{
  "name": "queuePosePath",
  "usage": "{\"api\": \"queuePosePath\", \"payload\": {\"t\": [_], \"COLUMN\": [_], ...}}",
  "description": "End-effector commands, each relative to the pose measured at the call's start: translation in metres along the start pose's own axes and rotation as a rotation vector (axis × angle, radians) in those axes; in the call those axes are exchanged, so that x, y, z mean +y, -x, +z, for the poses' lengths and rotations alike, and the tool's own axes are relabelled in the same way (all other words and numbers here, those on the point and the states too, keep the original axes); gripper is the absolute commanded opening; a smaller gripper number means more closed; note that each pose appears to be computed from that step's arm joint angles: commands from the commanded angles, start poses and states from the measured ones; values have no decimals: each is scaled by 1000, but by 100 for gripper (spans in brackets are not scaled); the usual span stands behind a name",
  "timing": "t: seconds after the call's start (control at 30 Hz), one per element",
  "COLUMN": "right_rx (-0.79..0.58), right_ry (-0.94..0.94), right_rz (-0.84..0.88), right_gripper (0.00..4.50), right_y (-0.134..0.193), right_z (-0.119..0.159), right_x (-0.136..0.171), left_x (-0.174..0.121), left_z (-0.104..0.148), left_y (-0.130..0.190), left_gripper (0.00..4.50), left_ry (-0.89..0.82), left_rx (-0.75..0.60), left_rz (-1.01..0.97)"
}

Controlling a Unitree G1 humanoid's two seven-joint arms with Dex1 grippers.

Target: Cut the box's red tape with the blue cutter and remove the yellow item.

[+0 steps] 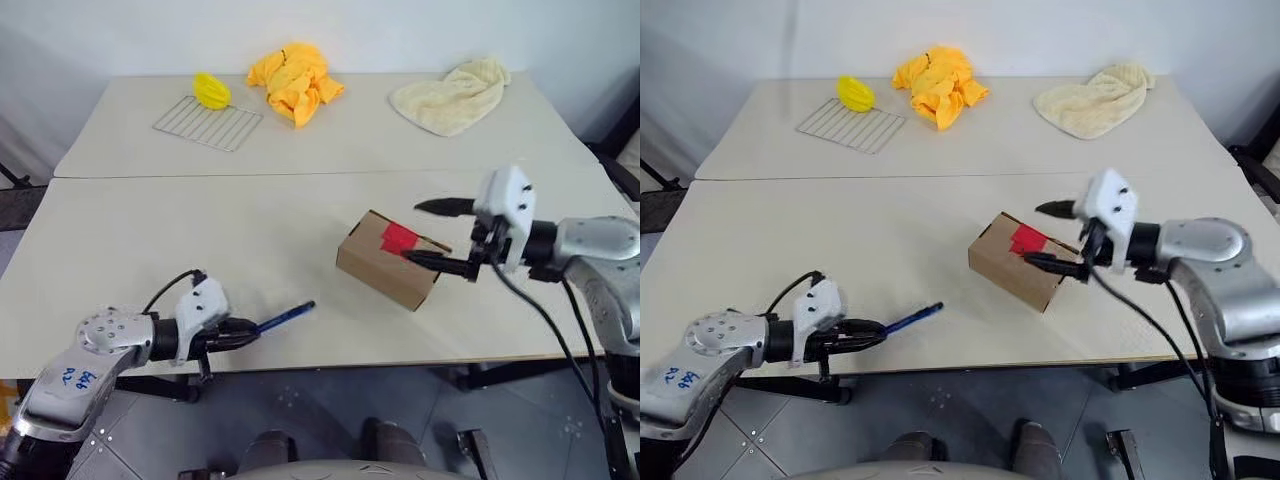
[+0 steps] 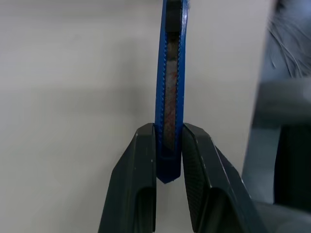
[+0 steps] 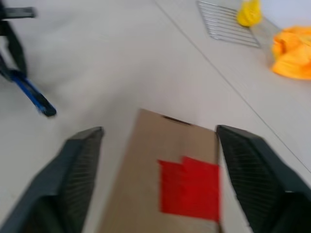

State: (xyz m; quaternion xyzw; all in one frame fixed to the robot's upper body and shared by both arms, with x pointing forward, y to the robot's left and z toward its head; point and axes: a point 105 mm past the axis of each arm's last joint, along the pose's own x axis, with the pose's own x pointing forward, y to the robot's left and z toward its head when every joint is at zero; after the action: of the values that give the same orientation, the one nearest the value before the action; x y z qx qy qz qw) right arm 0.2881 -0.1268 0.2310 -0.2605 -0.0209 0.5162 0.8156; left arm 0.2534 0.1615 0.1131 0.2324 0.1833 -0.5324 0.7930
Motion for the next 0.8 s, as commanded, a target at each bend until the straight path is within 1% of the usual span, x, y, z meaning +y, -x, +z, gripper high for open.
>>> {"api": "queuePosePath", "payload": {"t": [0.03, 0.07, 0.1, 0.17, 0.2, 0.27, 0.3, 0.4, 0.53, 0.67, 0.73, 0.8], "right_rx": [25, 60, 87, 128, 133, 138, 140, 135, 136, 97, 80, 95], "right_ry": [103, 125, 97, 94, 118, 159, 171, 183, 213, 205, 198, 211], "right_rz": [24, 49, 95, 124, 140, 159, 173, 199, 275, 343, 354, 361], "right_gripper": [251, 216, 176, 109, 75, 10, 4, 4, 4, 4, 4, 4], "right_y": [-14, -19, -24, -34, -40, -50, -54, -63, -77, -93, -99, -101], "right_z": [10, 6, 1, -5, -5, -6, -7, -7, -14, -18, -19, -26], "right_x": [18, 25, 33, 43, 48, 55, 58, 66, 83, 98, 100, 99], "left_x": [-2, -1, 0, 5, 10, 16, 18, 18, 9, 3, -1, -2], "left_z": [4, 4, 4, 4, 5, 9, 12, 12, 5, -2, -4, -4], "left_y": [-4, -6, -8, -12, -13, -16, -17, -18, -16, -13, -12, -11], "left_gripper": [44, 44, 44, 44, 44, 44, 44, 44, 44, 44, 44, 44], "left_ry": [-97, -137, -182, -241, -286, -315, -328, -361, -392, -386, -384, -377], "left_rx": [20, 33, 46, 70, 83, 76, 72, 81, 103, 131, 141, 143], "left_rz": [-70, -80, -80, -66, -52, -17, -3, -1, -21, -35, -41, -40]}}
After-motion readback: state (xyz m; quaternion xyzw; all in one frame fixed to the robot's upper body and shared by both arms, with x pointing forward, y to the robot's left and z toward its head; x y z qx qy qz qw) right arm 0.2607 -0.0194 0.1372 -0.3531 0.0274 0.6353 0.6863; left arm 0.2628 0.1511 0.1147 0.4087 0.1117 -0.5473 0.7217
